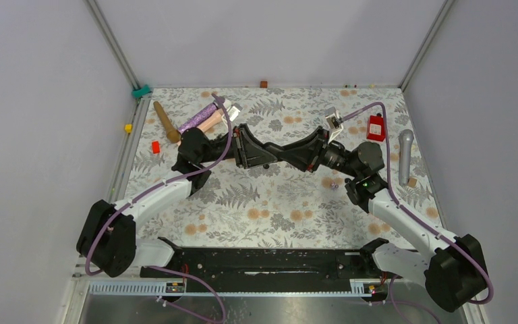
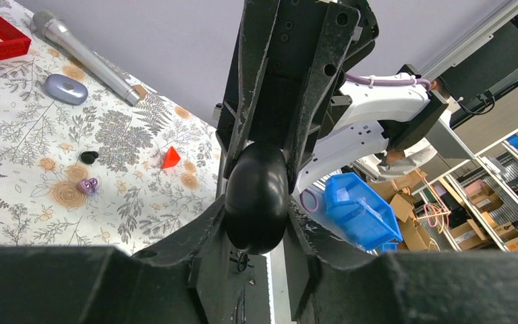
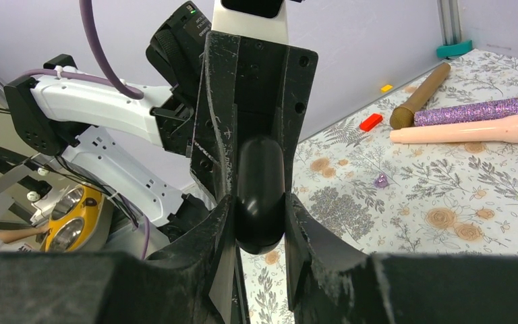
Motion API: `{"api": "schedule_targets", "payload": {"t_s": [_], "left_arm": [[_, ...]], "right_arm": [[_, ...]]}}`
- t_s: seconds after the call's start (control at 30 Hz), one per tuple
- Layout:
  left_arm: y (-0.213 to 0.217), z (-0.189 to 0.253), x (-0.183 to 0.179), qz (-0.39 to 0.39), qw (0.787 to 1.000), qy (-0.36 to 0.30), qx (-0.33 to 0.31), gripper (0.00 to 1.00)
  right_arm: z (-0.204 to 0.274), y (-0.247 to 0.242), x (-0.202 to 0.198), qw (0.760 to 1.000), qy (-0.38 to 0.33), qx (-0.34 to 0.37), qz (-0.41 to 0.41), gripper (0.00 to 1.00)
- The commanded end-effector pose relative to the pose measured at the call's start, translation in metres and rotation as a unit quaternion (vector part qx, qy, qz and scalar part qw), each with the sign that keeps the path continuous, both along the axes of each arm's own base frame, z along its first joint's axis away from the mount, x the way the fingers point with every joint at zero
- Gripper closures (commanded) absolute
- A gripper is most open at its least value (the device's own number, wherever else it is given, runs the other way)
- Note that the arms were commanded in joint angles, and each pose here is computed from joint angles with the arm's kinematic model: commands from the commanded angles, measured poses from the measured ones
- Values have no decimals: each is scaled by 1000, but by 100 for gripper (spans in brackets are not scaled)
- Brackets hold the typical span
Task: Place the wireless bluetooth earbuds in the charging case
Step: Adjust the charging case, then open the charging case.
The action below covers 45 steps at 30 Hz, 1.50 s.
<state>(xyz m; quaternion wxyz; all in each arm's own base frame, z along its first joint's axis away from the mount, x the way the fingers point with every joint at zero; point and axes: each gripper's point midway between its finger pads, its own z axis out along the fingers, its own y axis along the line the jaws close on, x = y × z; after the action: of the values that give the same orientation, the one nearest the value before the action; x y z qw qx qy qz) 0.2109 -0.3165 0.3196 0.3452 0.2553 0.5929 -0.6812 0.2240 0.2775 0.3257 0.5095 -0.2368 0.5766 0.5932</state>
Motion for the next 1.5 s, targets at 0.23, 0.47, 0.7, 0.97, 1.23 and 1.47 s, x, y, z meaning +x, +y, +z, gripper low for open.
{"api": "schedule_targets", "payload": {"t_s": [0.23, 0.47, 0.7, 0.97, 1.23, 1.47], "left_arm": [[1, 16, 2, 8, 999, -39, -15, 98], [3, 9, -11, -37, 993, -109, 10, 100], [8, -10, -20, -81, 980, -162, 81, 100], [11, -11, -25, -84, 977, -180, 82, 100], [13, -10, -30, -89, 974, -190, 80, 100], [14, -14, -31, -93, 972, -198, 87, 100]], "right_arm": [[21, 0, -12, 999, -46, 12, 17, 73], [40, -3, -25, 998, -45, 12, 46, 29], [32, -10, -25, 997, -61, -11, 35, 25], [8, -9, -23, 995, -82, -43, 36, 26], [-5, -6, -19, 994, -80, -56, 38, 26], [-11, 3, -28, 992, -85, -64, 67, 28]]}}
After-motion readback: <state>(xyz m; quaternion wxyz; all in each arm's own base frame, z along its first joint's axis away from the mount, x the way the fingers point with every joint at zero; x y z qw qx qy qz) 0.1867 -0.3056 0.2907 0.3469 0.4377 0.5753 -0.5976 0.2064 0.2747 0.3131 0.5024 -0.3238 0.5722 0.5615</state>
